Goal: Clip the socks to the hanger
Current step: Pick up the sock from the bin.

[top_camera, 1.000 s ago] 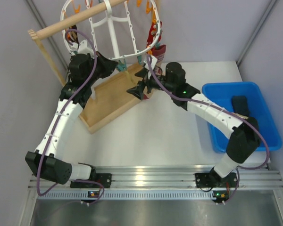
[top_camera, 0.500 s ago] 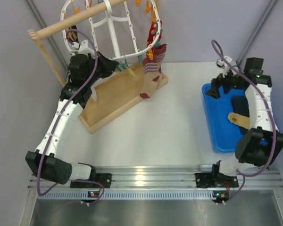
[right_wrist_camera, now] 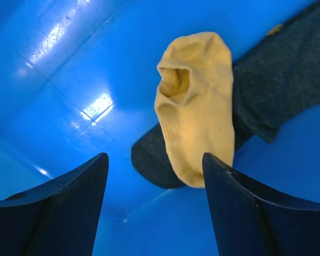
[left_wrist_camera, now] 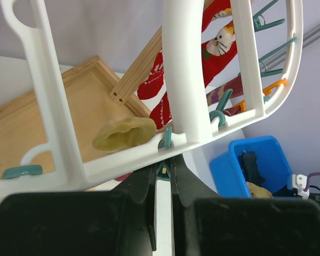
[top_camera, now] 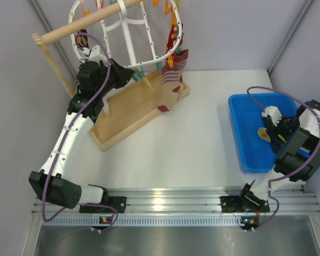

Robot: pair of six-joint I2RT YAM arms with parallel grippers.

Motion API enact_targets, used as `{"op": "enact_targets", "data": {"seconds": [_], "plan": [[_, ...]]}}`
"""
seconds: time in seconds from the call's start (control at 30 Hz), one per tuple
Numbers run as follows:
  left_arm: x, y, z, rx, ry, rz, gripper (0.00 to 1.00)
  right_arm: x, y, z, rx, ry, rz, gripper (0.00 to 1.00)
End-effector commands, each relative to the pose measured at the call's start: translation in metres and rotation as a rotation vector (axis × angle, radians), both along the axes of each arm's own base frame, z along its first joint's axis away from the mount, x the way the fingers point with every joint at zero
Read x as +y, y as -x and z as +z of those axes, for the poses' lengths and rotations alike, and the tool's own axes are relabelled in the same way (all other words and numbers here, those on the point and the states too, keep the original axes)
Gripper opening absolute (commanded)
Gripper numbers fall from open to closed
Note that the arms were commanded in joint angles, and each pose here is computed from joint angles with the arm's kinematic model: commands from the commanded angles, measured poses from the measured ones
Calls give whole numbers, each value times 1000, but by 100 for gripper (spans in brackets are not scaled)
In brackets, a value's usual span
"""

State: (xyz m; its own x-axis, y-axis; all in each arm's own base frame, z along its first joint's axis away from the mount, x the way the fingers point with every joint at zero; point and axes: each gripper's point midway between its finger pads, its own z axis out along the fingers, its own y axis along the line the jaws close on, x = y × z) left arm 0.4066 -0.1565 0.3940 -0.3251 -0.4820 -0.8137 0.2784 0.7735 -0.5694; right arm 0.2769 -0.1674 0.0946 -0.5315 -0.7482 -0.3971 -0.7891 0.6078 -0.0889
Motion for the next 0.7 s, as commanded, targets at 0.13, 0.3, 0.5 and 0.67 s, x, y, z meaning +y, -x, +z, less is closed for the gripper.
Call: {"op": "enact_targets", "data": {"seconds": [0.13, 0.3, 0.5, 0.67], "plan": [[-9, 1, 26, -99, 14, -56, 0, -13, -16, -20, -87, 94, 51, 69], [-10, -1, 25, -97, 16, -56, 0, -21, -27, -31, -112, 109, 25, 64], [-9, -3, 26, -93, 20, -53, 0, -23, -28, -46, -103, 129, 45, 57], [-9, -2, 25, -93, 12, -55, 0, -20, -25, -57, -95, 131, 66, 50]]}}
